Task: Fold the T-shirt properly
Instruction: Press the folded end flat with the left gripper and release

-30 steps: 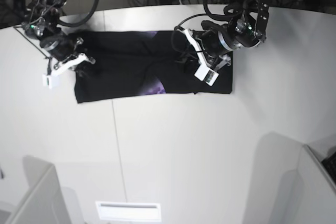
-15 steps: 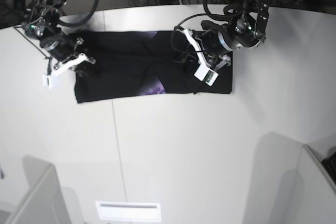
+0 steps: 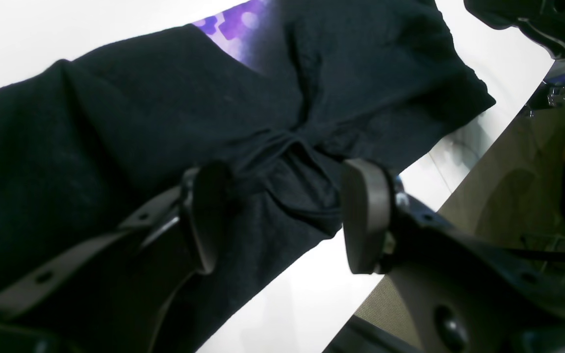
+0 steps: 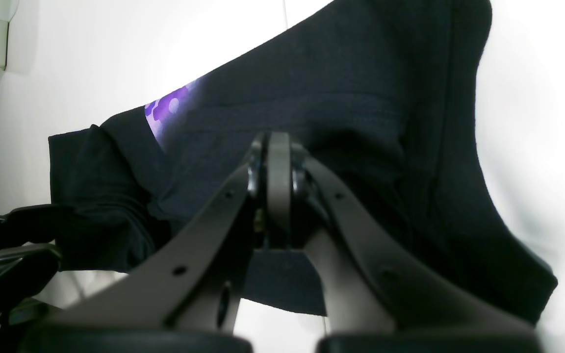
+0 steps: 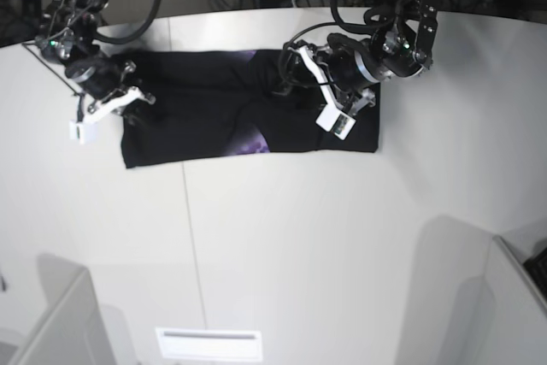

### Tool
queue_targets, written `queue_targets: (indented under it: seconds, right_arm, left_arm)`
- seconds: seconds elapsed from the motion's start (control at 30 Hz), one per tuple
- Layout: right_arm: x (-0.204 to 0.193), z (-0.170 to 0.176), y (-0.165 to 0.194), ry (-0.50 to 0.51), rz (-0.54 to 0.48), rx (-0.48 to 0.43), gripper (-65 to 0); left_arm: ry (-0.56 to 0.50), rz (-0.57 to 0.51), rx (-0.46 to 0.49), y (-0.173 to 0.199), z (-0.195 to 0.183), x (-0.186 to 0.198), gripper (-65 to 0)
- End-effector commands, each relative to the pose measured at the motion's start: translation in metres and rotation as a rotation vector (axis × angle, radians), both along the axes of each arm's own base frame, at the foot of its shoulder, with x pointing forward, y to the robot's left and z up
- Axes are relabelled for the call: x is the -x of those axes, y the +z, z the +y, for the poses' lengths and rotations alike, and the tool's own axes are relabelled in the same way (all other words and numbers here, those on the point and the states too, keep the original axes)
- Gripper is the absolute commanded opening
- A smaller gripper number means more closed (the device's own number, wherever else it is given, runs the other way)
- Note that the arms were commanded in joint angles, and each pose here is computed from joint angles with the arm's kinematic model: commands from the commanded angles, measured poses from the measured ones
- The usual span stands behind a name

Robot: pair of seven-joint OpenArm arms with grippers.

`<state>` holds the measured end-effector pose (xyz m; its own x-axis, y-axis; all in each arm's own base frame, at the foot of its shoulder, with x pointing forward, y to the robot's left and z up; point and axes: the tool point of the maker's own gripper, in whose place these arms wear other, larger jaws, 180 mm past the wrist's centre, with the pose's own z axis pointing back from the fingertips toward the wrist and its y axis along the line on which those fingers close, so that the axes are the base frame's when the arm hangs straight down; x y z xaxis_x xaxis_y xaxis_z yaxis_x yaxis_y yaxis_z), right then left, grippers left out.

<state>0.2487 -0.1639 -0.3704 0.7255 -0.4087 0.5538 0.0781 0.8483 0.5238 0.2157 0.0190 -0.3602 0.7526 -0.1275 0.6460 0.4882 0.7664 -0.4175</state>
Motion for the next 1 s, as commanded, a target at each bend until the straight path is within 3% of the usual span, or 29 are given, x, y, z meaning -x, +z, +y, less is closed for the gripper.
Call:
queue_targets:
  seconds: [0.0,0.2,0.27,0.4,0.63,0.77,0.97]
  right_arm:
    - [-0.007,-0.003,0.010,-0.006,-0.042,0.002,-65.0]
    - [-0.007,-0.003,0.010,-0.006,-0.042,0.002,-65.0]
    - [-0.007,-0.003,0.010,-0.006,-0.042,0.002,-65.0]
    - [-0.007,-0.003,0.010,-0.006,-0.042,0.002,-65.0]
    - [-0.008,-0.003,0.011,-0.006,-0.045,0.002,-65.0]
    - [-0.008,-0.003,0.010,-0.006,-0.045,0.003,-65.0]
    - [-0.011,-0.003,0.005,-0.009,-0.032,-0.009,-65.0]
  left_arm:
    - [-0.004,-0.037,0.029,0.011,-0.004,-0.006,-29.0]
    - [-0.005,-0.060,0.034,0.018,-0.004,-0.012,-29.3]
    - [-0.006,-0.061,0.033,0.018,-0.004,-0.012,-32.9]
    - [-0.012,-0.075,0.031,0.023,-0.005,-0.010,-65.0]
    - [0.005,-0.053,0.008,0.015,0.005,-0.004,-65.0]
    - [0.196,0.029,-0.021,0.003,0.036,-0.010,-65.0]
    - [0.209,0.043,-0.036,-0.003,0.043,-0.014,-65.0]
